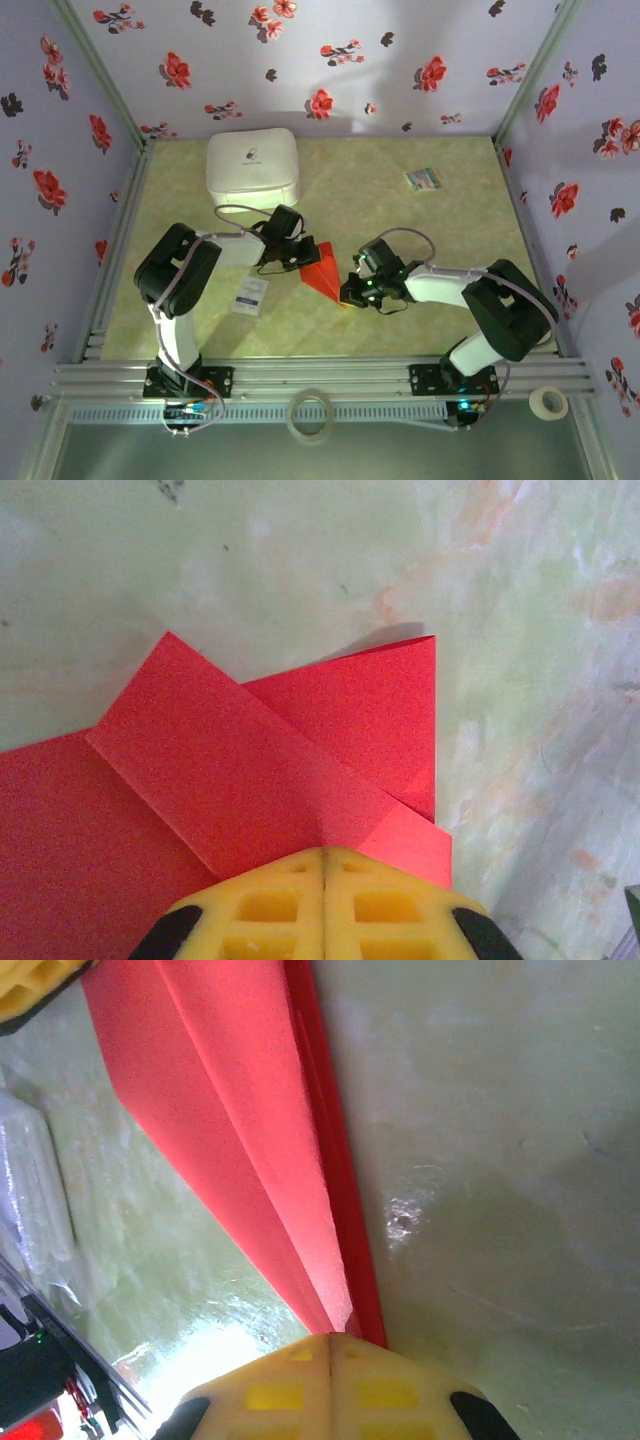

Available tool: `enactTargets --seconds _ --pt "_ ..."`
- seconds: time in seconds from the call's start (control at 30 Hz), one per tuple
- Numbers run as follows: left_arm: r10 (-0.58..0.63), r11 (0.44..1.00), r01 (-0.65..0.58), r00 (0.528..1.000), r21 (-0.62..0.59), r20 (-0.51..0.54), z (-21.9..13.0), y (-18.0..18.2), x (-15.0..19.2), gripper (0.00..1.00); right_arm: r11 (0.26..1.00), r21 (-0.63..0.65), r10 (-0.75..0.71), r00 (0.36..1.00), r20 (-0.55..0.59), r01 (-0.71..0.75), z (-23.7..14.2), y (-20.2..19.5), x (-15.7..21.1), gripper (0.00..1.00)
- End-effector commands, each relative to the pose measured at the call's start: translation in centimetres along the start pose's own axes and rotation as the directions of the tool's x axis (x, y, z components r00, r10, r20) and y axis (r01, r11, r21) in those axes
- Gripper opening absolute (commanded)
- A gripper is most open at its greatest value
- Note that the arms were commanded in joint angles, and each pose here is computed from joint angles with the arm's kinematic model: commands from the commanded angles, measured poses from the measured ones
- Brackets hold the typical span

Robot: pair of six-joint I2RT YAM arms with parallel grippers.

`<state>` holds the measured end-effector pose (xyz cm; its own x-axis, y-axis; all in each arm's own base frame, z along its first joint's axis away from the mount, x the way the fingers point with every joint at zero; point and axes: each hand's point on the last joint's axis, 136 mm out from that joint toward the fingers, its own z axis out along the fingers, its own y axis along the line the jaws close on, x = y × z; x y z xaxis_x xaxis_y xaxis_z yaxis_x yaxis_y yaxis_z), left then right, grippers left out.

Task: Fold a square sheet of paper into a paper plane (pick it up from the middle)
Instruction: Fourth fold the wing at the center of the table.

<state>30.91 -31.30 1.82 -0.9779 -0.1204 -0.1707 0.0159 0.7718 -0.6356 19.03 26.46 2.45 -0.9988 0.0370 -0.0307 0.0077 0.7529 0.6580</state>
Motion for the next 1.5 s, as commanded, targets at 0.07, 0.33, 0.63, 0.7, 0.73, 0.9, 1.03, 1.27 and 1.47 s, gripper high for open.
enactTargets --seconds 0.07,0.33,0.63,0.7,0.73,0.9,1.03,1.27,1.47 --pt "-0.053 0.994 0.049 0.998 -0.098 -0.033 0.7 3.5 1.3 0.06 0.997 -0.078 -0.001 1.000 0.010 0.002 -0.2 2.2 -0.5 0.07" --pt "-0.053 0.994 0.049 0.998 -0.097 -0.034 0.7 3.6 1.5 0.06 0.999 0.014 0.035 0.999 -0.028 -0.034 1.3 -0.9 0.5 0.07" --pt "-0.069 0.993 0.065 0.997 -0.100 -0.028 0.6 3.9 1.4 0.05 0.995 0.041 0.092 0.995 -0.036 -0.091 0.0 -3.7 3.6 0.06" --pt "-0.080 0.992 0.077 0.996 -0.097 -0.025 0.4 3.8 1.5 0.05 0.995 0.039 0.094 0.995 -0.012 -0.094 -0.6 -3.6 3.5 0.06" --pt "-0.085 0.992 0.083 0.996 -0.093 -0.020 0.3 3.8 1.5 0.06 0.995 0.047 0.090 0.996 0.009 -0.090 -1.1 -3.5 3.2 0.06" --pt "-0.114 0.992 0.114 0.993 -0.062 0.012 -0.5 3.3 1.5 0.05 0.991 0.053 0.115 0.988 0.107 -0.121 -2.8 -2.7 1.7 0.11" --pt "-0.135 0.990 0.137 0.990 -0.042 0.045 -1.3 2.8 1.5 0.05 0.989 -0.029 0.149 0.982 0.113 -0.146 -2.8 -0.9 1.0 0.19" --pt "-0.146 0.988 0.149 0.987 -0.037 0.062 -1.6 2.7 1.6 0.05 0.980 -0.081 0.191 0.977 0.096 -0.184 -1.9 -0.3 0.9 0.31" --pt "-0.148 0.988 0.150 0.987 -0.039 0.057 -1.4 2.8 1.7 0.05 0.978 -0.084 0.194 0.979 0.059 -0.189 -1.2 -0.3 1.2 0.32"
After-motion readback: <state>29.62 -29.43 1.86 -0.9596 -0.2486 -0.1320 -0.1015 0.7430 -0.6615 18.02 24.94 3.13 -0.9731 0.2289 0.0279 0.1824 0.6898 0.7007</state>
